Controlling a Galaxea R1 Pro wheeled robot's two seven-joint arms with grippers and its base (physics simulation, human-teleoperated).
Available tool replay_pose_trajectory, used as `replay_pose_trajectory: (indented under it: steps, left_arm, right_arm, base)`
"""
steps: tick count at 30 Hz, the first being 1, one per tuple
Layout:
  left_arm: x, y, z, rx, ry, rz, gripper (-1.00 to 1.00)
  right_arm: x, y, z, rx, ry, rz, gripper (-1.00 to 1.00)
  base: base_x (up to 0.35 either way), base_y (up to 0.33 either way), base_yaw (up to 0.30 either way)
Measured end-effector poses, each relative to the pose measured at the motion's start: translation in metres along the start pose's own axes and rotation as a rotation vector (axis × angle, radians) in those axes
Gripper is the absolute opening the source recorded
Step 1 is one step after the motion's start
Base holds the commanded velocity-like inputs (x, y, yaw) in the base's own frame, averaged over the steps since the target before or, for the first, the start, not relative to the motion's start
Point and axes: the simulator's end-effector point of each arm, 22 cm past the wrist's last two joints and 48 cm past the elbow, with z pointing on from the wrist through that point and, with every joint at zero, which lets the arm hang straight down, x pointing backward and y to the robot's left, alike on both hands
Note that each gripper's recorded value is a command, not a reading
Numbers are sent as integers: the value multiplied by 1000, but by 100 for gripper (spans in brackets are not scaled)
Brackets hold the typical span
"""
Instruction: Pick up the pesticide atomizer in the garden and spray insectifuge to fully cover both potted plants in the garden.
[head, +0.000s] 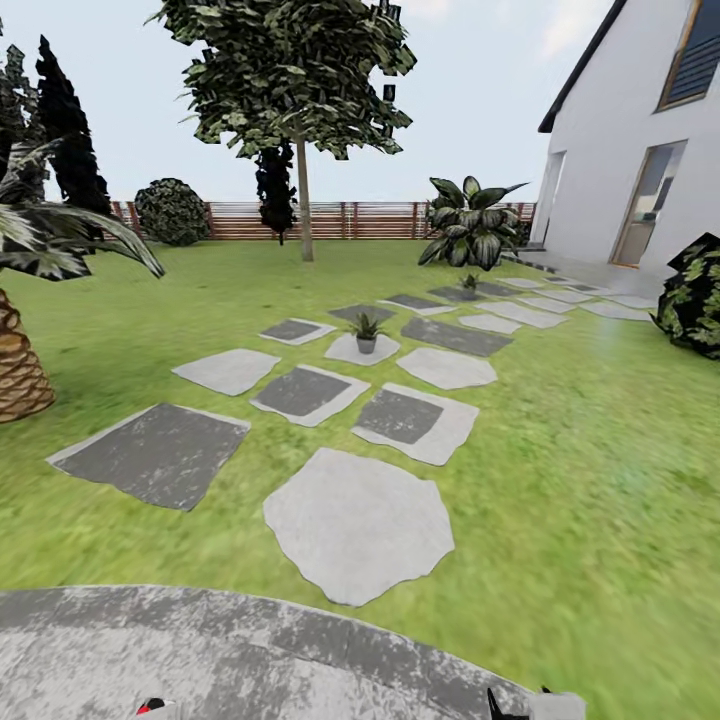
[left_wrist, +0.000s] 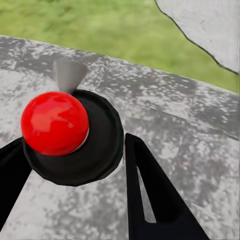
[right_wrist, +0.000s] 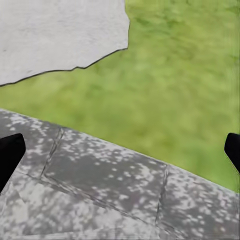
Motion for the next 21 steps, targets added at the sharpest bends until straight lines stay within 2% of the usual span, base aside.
replay_pose_trajectory:
  steps: [21]
  left_arm:
    - [0, 0, 0, -1, -1, 0, -100]
  right_arm:
    - [0, 0, 0, 2, 0, 1, 100]
  base:
    - [338, 0, 0]
